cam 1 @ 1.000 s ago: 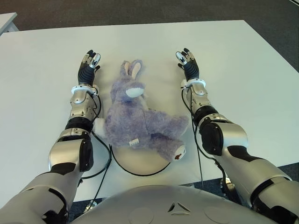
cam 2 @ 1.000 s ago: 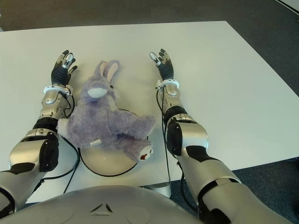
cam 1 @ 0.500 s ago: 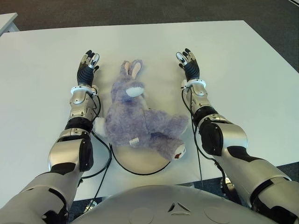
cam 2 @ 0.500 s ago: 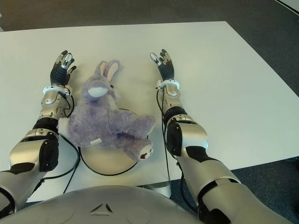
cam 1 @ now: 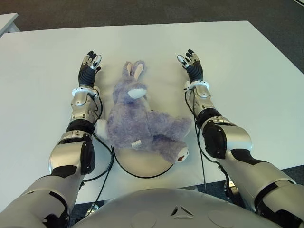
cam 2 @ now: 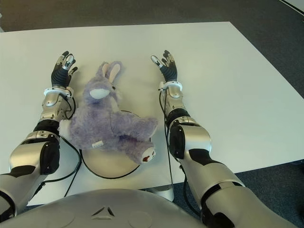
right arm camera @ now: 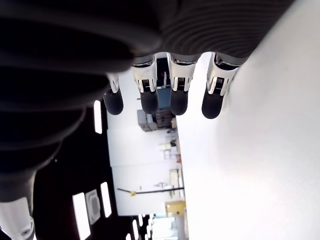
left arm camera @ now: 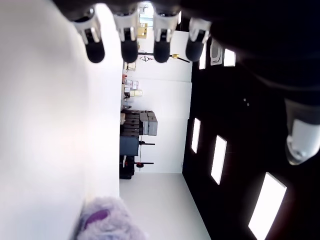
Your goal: Put the doll into the plate.
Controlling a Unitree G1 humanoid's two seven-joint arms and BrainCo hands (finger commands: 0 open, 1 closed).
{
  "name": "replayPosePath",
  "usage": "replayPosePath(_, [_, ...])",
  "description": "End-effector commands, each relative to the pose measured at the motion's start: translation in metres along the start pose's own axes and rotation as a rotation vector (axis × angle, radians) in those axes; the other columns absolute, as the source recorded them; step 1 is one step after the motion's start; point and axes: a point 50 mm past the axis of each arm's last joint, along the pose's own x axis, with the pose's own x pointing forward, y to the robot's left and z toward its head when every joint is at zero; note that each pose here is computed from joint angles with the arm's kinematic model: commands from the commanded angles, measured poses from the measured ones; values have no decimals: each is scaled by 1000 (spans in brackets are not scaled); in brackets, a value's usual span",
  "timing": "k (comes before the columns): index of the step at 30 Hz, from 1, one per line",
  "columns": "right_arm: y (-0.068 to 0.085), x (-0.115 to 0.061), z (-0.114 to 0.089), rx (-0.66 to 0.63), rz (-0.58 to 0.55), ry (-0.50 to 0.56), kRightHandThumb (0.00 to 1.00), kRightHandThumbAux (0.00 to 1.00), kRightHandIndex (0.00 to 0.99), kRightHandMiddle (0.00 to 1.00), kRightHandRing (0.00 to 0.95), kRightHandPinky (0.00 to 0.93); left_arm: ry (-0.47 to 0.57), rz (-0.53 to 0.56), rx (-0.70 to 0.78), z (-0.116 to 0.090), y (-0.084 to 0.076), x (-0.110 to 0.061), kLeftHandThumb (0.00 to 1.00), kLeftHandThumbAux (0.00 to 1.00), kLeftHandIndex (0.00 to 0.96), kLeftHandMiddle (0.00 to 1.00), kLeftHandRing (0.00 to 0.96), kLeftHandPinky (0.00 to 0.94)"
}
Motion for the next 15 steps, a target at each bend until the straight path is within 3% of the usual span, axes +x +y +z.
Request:
replayPosePath(1, [-5, -13, -29, 2, -23, 115, 0, 646, 85, 94, 75, 56, 125, -4, -17, -31, 0, -16, 37, 495, 0, 12, 0, 0])
replayPosePath(15, [-4, -14, -31, 22, -22, 116, 0, 701, 95, 123, 103, 90, 125, -7, -24, -33, 0, -18, 31, 519, 0, 24, 0, 0])
